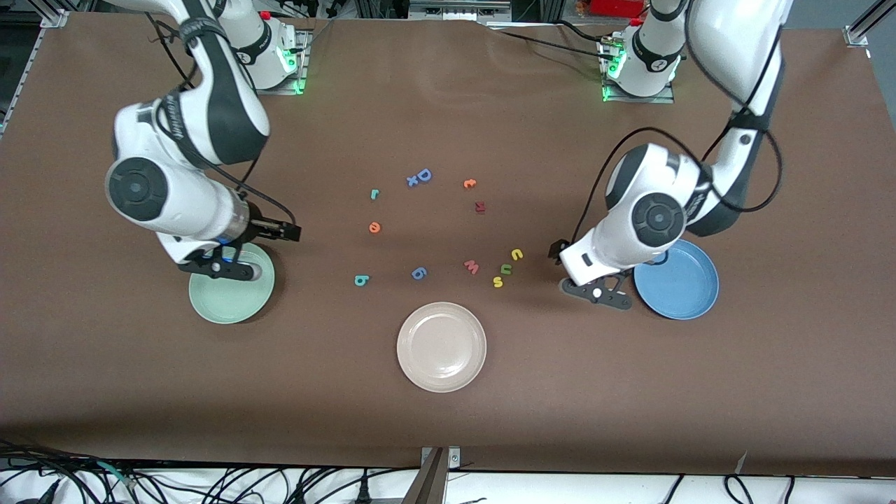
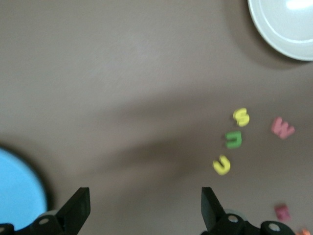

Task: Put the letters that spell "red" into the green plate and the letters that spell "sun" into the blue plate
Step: 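Move the left gripper and the right gripper toward the scattered letters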

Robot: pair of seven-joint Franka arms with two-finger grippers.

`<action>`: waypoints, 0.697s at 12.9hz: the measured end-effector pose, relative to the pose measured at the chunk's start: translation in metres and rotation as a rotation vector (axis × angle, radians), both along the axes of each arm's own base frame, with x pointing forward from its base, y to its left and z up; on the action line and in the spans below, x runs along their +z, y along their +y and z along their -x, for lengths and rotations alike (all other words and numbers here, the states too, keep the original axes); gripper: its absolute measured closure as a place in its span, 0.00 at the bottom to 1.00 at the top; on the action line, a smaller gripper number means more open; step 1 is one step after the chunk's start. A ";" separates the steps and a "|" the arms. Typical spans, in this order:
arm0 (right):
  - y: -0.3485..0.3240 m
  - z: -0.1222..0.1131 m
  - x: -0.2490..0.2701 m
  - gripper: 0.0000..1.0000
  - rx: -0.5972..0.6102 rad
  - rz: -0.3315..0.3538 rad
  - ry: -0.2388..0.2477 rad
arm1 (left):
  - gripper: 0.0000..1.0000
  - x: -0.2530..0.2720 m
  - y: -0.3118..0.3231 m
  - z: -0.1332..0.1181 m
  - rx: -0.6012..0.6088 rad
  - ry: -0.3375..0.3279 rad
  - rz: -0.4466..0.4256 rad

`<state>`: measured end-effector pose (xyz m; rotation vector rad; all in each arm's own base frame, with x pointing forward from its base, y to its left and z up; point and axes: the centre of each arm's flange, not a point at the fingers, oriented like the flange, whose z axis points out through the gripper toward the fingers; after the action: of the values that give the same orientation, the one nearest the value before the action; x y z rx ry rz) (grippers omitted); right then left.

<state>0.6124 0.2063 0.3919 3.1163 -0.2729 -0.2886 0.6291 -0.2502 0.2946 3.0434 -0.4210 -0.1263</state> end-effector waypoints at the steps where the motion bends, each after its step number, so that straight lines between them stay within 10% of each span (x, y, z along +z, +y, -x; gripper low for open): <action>1: 0.014 0.001 -0.012 0.00 -0.014 0.003 -0.016 | 0.00 -0.017 -0.009 -0.001 -0.008 -0.018 0.011; 9: 0.084 0.070 -0.125 0.00 -0.162 -0.037 -0.124 | 0.00 -0.095 -0.091 0.028 -0.052 -0.067 0.049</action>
<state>0.5427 0.2902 0.2669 3.1581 -0.5286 -0.1008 0.6010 -0.3408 0.1998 2.9960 -0.5007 -0.0165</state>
